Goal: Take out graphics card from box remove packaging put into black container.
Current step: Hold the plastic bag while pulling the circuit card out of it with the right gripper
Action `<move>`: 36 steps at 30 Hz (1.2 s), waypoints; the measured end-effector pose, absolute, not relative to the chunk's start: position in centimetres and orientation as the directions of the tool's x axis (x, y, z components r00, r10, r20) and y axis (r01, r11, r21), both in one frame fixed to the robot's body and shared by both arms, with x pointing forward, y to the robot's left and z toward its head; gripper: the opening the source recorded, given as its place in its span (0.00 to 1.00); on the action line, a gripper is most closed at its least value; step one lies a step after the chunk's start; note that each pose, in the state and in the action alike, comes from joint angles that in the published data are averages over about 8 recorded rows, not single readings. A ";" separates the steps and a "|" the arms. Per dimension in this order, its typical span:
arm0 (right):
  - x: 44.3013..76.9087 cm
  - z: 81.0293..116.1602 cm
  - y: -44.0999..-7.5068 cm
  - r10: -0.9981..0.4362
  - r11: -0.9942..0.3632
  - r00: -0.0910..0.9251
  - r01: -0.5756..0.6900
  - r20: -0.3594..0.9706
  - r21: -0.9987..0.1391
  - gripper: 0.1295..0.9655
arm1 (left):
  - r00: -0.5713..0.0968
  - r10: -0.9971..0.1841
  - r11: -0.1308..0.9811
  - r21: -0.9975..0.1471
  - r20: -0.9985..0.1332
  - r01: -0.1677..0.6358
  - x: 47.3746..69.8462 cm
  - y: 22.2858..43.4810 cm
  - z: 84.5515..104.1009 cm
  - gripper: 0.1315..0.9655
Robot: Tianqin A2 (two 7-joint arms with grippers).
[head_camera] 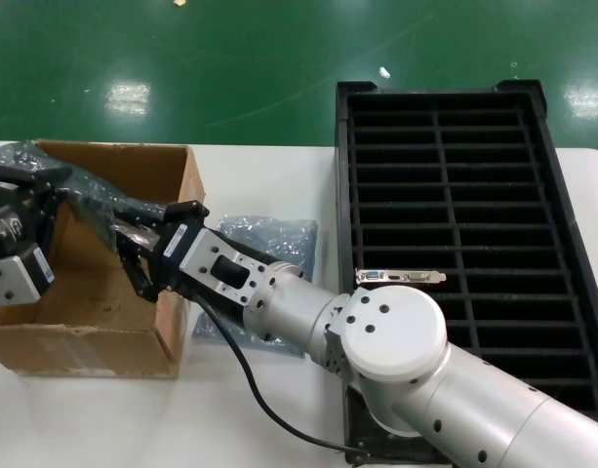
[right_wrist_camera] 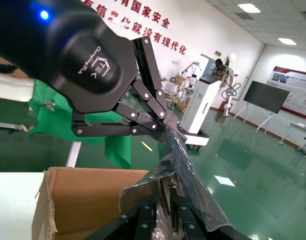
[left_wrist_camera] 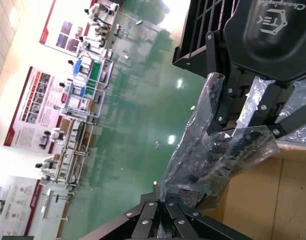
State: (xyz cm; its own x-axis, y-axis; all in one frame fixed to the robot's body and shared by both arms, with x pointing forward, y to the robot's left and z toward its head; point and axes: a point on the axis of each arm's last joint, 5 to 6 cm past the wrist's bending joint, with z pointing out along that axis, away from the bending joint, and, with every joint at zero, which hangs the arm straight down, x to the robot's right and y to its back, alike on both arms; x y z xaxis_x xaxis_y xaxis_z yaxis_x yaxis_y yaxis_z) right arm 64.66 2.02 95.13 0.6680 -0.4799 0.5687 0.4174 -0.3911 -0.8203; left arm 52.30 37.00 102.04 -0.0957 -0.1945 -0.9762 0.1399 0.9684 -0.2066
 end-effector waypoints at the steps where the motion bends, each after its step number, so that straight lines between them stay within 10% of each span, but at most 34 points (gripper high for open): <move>1: 64.7 95.1 2.0 -0.478 -0.393 0.668 0.418 0.570 -0.819 0.06 | -0.095 -0.196 0.968 -0.208 -0.976 0.139 52.3 37.0 102.1 0.01; 14: 64.7 95.1 2.1 -0.492 -0.413 0.643 0.421 0.587 -0.808 0.26 | -0.092 -0.212 0.967 -0.222 -0.973 0.125 51.7 37.3 102.1 0.01; 36: 64.4 95.2 2.6 -0.498 -0.415 0.640 0.417 0.586 -0.808 0.20 | -0.123 -0.213 0.965 -0.228 -0.969 0.127 51.0 37.5 101.3 0.01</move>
